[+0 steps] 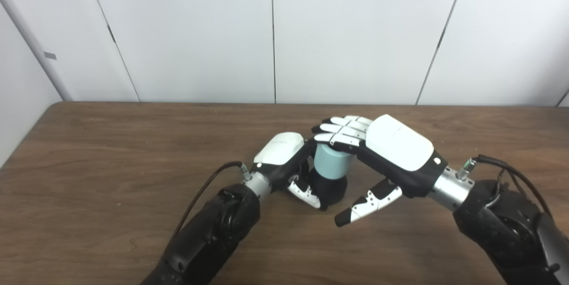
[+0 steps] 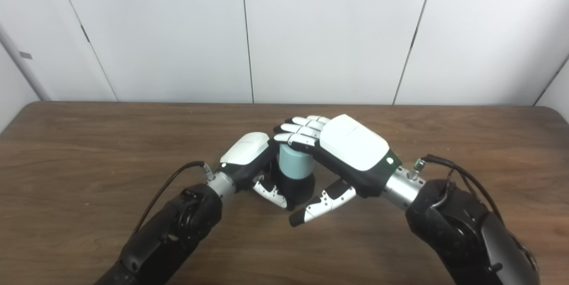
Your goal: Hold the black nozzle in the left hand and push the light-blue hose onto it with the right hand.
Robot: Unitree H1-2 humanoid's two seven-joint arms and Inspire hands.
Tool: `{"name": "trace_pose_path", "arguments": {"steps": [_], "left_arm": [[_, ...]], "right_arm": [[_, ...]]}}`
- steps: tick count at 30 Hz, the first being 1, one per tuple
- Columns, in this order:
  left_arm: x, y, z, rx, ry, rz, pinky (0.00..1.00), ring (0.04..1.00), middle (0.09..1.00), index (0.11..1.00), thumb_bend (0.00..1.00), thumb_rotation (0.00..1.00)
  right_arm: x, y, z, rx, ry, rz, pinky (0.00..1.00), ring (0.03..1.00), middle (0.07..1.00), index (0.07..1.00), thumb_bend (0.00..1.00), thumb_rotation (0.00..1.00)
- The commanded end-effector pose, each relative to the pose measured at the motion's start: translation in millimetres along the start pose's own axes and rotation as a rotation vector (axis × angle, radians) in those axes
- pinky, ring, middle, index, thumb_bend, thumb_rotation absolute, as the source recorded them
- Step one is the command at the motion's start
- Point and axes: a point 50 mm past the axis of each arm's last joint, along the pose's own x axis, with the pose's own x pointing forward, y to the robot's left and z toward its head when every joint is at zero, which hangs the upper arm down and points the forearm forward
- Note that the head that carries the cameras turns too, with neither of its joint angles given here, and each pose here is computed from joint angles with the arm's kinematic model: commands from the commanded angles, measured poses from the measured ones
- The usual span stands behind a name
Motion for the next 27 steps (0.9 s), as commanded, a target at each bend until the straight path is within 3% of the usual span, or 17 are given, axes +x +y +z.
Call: {"name": "trace_pose_path", "arguments": {"steps": [1, 11, 20, 23, 27], "left_arm": [[-14, -17, -29, 0.052, 0.104, -0.107, 0.36, 0.392, 0.470, 0.477, 0.53, 0.00], [-13, -18, -28, 0.053, 0.107, -0.114, 0.34, 0.379, 0.491, 0.466, 0.53, 0.00], [-14, -17, -26, 0.044, 0.111, -0.113, 0.35, 0.386, 0.486, 0.469, 0.53, 0.00], [-14, -18, -27, 0.038, 0.111, -0.112, 0.35, 0.381, 0.490, 0.467, 0.53, 0.00], [-14, -20, -28, 0.037, 0.112, -0.112, 0.34, 0.374, 0.480, 0.471, 0.53, 0.00]], "right_arm": [[-2, 7, 3, -0.004, -0.017, 0.073, 0.87, 0.893, 0.874, 0.835, 0.60, 0.75], [11, 21, -4, -0.028, 0.018, 0.153, 0.88, 0.897, 0.885, 0.851, 0.61, 0.75], [15, 15, -5, -0.083, 0.043, 0.212, 0.90, 0.921, 0.906, 0.866, 0.64, 0.77], [14, 6, -7, -0.075, 0.041, 0.176, 0.90, 0.921, 0.906, 0.866, 0.64, 0.77], [17, -18, -7, -0.060, 0.047, 0.036, 0.86, 0.894, 0.887, 0.843, 0.62, 0.72]]}}
